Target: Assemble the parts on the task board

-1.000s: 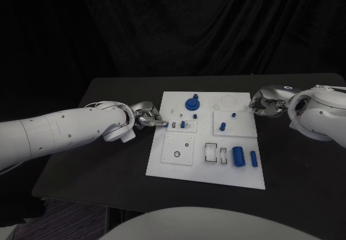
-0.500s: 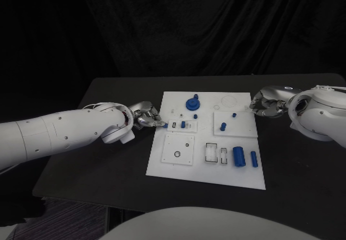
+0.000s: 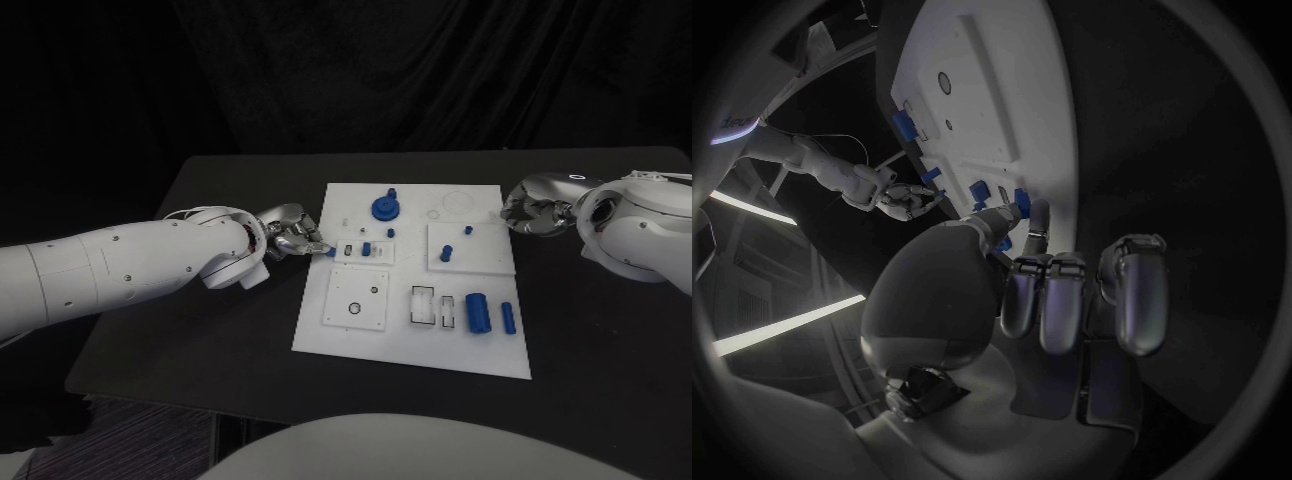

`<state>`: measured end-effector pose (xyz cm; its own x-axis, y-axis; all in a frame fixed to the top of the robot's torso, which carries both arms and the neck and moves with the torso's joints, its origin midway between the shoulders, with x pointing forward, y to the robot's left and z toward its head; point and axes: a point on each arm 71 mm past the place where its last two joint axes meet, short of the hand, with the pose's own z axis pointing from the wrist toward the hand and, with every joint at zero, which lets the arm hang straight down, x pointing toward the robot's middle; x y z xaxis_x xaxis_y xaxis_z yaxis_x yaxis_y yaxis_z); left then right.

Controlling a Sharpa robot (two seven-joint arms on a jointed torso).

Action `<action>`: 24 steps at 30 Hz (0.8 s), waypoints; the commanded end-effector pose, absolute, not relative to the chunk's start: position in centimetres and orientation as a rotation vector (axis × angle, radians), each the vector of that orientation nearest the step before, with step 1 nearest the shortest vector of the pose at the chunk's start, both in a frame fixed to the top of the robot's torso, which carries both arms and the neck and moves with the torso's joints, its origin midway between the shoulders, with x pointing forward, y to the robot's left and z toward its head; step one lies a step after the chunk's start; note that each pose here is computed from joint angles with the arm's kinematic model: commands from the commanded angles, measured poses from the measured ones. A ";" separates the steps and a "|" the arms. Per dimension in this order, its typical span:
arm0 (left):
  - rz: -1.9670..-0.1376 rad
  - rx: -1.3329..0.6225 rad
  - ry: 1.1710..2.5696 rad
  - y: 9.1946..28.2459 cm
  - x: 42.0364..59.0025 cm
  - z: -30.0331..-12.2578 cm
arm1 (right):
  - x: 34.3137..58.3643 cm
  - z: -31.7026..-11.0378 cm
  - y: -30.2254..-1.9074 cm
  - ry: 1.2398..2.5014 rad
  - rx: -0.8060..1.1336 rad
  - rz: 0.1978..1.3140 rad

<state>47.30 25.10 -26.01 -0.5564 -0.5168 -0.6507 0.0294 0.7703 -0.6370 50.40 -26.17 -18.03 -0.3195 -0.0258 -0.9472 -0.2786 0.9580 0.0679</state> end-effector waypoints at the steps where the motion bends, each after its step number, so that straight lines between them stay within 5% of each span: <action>1: -0.751 -0.373 2.040 25.1 47.2 -25.9 | 50.4 -18.2 -26.3 1.900 -0.216 0.232; 24: -0.751 -0.487 2.078 23.9 47.3 -23.1 | 50.6 -18.2 -26.2 1.900 -0.208 0.233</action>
